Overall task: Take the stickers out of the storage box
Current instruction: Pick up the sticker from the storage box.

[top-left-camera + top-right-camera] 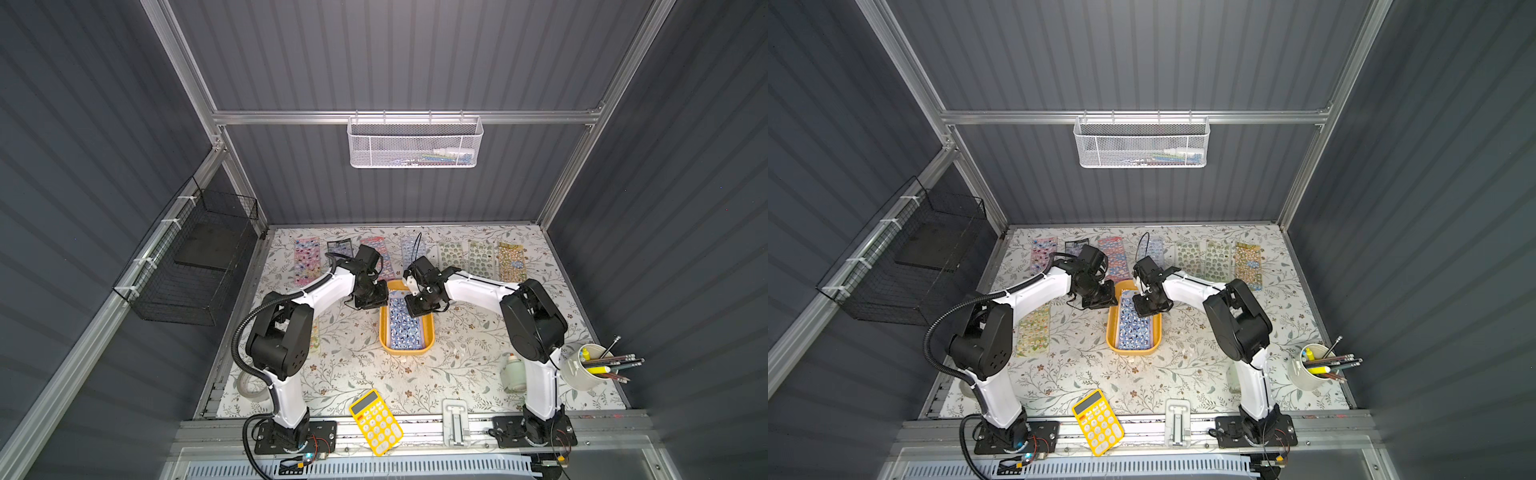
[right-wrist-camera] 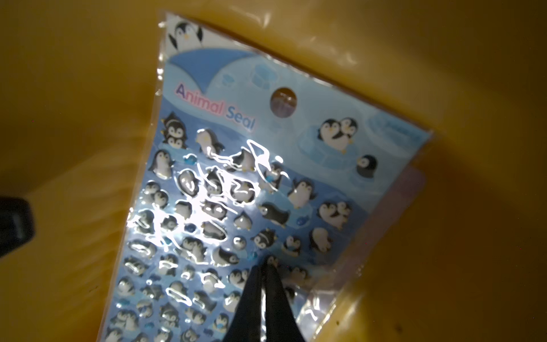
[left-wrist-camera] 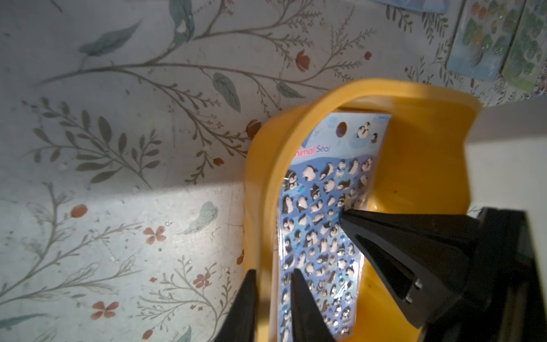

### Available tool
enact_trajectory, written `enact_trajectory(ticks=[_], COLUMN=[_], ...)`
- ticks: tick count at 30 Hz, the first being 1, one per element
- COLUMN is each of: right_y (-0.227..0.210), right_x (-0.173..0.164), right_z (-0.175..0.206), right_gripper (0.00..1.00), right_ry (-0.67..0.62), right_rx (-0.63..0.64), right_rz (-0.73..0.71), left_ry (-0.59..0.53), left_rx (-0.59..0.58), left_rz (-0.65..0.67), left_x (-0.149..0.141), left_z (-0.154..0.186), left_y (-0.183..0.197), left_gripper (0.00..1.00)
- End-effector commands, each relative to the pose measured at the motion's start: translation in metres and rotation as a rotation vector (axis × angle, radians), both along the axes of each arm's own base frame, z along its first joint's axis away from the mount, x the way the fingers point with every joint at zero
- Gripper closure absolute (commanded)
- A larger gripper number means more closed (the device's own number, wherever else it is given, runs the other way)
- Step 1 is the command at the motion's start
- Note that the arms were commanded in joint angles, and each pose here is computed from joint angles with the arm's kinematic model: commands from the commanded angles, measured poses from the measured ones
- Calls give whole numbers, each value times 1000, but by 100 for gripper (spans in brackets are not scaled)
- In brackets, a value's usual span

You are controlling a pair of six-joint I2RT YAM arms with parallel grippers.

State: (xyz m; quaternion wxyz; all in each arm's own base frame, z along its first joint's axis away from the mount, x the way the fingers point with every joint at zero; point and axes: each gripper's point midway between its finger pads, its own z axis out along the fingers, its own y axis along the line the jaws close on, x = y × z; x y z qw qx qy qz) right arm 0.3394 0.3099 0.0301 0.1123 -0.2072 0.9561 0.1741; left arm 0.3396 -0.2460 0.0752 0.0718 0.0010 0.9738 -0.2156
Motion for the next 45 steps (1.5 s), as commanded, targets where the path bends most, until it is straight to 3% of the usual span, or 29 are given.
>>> enact_trajectory(ticks=[1, 8, 15, 17, 21, 25, 28, 31, 35, 40, 45], right_y=[19, 46, 60, 59, 56, 55, 54, 54, 53, 52, 50], right_x=[-5, -11, -17, -17, -15, -14, -14, -14, -14, -13, -12], right_z=[-6, -15, -20, -25, -25, -23, -23, -23, -23, -24, -22], right_gripper=[90, 90, 90, 90, 90, 90, 90, 90, 90, 90, 90], right_ry=[33, 110, 157, 175, 182, 180, 179, 178, 176, 176, 170], right_rx=[51, 155, 252, 255, 268, 279, 280, 282, 283, 282, 282], right_rz=[34, 58, 89, 82, 69, 62, 61, 58, 56, 51, 44], left_ry=[55, 43, 16, -2, -63, -117, -131, -137, -132, -116, -115], left_rx=[-24, -33, -36, -32, 38, 166, 219, 226, 234, 227, 218], left_rz=[-26, -32, -36, -38, -32, -18, -20, -18, -20, -28, -31], left_x=[-13, -11, -6, -3, 10, 23, 30, 34, 36, 35, 34], left_z=[-13, -9, 3, 10, 28, 37, 39, 41, 38, 32, 35], left_y=[-17, -24, -25, -25, -16, 3, 9, 9, 9, 6, 5], left_gripper=[79, 77, 28, 18, 9, 6, 12, 24, 52, 70, 100])
